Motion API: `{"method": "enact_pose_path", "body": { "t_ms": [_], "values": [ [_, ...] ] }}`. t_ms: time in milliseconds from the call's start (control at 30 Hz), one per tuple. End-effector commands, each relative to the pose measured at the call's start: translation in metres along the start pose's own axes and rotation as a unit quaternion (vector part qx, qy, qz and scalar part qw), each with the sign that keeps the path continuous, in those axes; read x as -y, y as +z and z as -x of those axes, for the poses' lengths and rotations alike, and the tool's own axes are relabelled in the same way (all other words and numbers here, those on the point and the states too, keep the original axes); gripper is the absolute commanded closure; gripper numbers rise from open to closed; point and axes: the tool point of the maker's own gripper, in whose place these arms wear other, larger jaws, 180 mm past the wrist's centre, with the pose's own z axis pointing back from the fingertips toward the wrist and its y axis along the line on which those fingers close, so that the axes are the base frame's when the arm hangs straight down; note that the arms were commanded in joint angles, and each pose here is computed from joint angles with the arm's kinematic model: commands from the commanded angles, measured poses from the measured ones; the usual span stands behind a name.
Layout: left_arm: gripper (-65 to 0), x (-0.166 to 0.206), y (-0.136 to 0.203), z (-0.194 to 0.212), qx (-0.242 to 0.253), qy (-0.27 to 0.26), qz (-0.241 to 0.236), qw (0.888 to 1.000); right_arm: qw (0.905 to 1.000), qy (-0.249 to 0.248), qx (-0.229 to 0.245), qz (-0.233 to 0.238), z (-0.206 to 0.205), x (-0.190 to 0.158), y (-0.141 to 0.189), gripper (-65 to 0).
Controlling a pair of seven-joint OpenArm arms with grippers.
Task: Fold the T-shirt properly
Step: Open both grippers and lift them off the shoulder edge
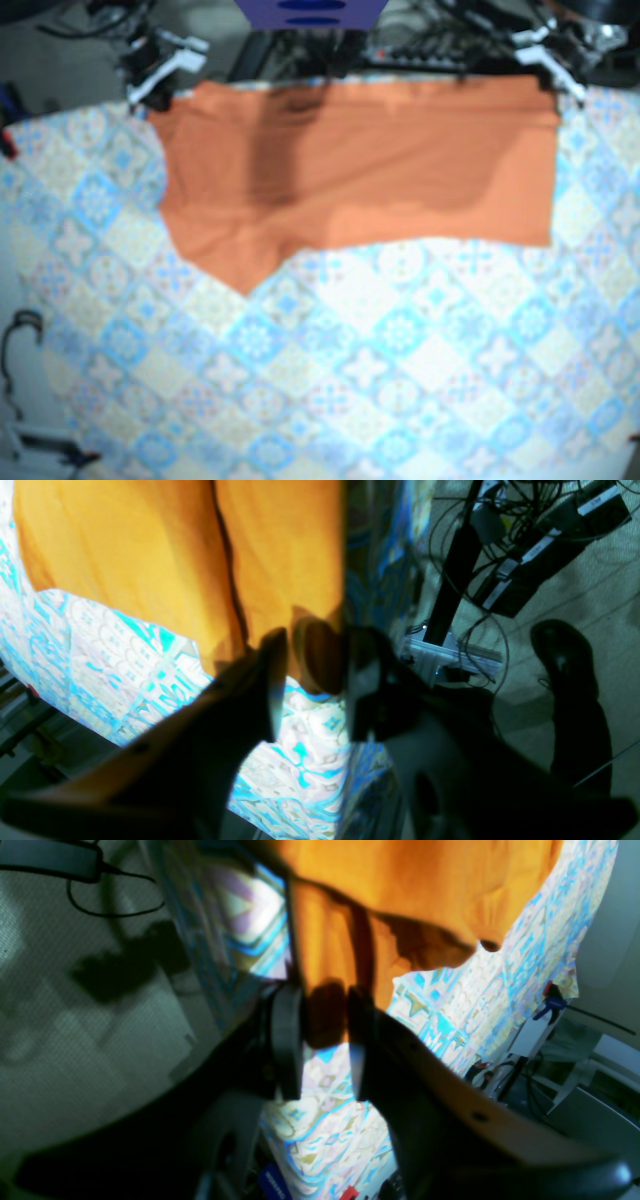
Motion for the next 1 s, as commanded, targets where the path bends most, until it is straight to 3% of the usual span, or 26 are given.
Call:
{"method": "enact_pose_path", "body": {
  "t_ms": [0,200,967],
  "values": [
    [-22.3,-0.006,0.002,0.005,-0.005,-0.006,-0.008,1.000,0.9999,0.002,-0.005,-0.013,0.004,-0.006,0.002,-16.6],
    [-27.0,-0.006,0.002,0.005,-0.005,-0.006,-0.008,1.000,0.9997,0.001,-0.006,-0.023,0.004,-0.015,0.007,-16.6],
    [-27.0,-0.004,0.002,0.004,-0.002,-0.006,-0.005,1.000,0.9983,-0.005,-0.030,-0.049,0.022,-0.039,0.026,-16.2]
  ]
}}
